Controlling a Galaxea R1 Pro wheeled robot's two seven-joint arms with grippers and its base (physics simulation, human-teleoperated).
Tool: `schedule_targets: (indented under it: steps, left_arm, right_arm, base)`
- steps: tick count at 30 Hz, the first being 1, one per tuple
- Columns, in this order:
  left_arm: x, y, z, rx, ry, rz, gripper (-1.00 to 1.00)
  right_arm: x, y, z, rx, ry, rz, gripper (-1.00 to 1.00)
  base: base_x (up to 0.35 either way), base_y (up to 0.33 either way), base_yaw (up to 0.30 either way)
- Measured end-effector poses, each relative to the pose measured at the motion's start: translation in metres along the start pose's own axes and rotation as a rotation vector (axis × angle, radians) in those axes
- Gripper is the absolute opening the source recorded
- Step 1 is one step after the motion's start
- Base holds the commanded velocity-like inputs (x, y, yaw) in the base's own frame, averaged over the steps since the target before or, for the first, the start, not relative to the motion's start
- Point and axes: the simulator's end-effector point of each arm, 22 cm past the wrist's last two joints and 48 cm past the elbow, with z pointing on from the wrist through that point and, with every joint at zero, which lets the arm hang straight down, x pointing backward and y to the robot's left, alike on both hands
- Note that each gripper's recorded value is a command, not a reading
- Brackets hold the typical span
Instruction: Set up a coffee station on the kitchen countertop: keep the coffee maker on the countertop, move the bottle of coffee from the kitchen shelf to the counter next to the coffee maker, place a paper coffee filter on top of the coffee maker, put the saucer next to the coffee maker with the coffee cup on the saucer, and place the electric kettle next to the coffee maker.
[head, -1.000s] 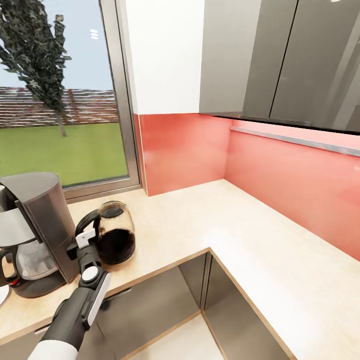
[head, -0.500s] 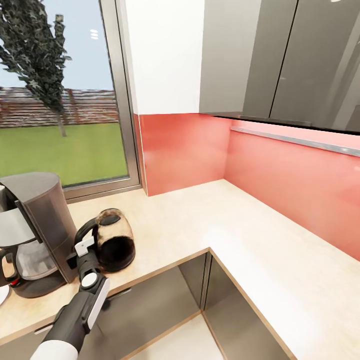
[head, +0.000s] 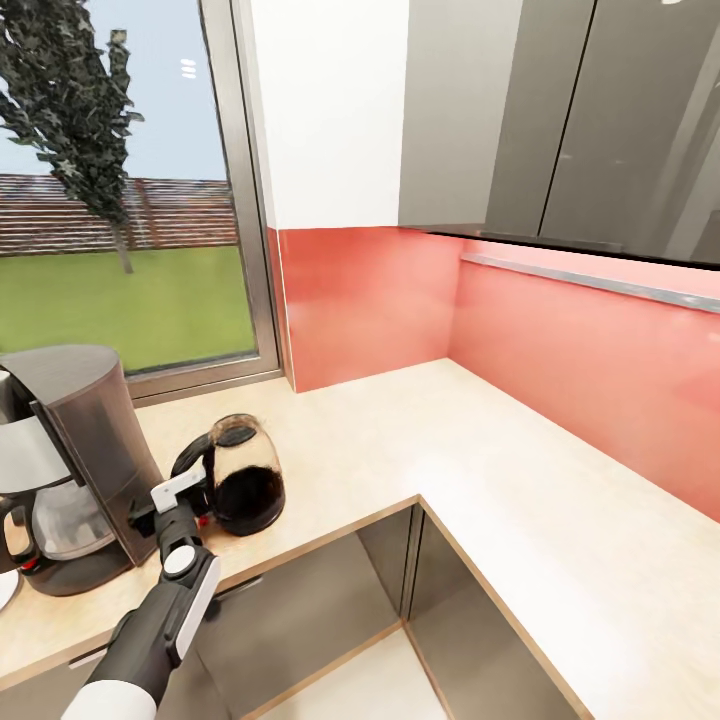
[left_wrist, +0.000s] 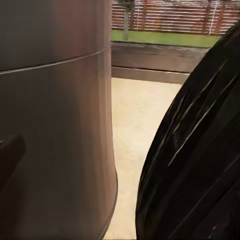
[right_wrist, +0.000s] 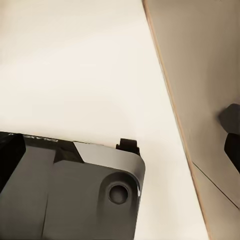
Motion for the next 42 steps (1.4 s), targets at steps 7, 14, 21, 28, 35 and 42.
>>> schedule_targets:
  steps: [7,14,21,28,35,42]
  left_arm:
    - [0.0,0.0005,0.0001,-0.002,0.0,-0.002,1.0]
    - [-0.0001,0.0003,-0.0001,-0.003,0.0,-0.004,1.0]
    - [-0.0003,-0.0002,-0.0005,-0.003,0.0,-0.005,1.0]
    - [0.0001,-0.0012,-0.0005,-0.001,0.0,-0.003,1.0]
    - [0.0008,-0.0021,-0.0011,0.001,0.002,-0.005,1.0]
    - [0.0009,-0.0026,-0.0016,0.002,0.001,-0.004,1.0]
  right_arm:
    - [0.0,-0.0001,0.0,0.0,0.0,0.001,1.0]
    - [0.0,0.0,0.0001,0.0,0.0,0.001,1.0]
    - [0.0,-0.0001,0.0,0.0,0.0,0.001,1.0]
    - [-0.0001,-0.0001,0.0003,0.0,0.0,0.001,1.0]
    - [-0.0001,-0.0001,0.0003,0.0,0.0,0.001,1.0]
    - [-0.0001,-0.0005,0.0003,0.002,0.001,0.001,1.0]
  base:
    - [0.0,0.0,0.0]
    - [-0.127,0.0,0.0]
    - [-0.013,-0.001,0.0]
    - [-0.259,-0.122,0.0]
    - [-0.284,-0.134,0.0]
    - [-0.284,-0.135,0.0]
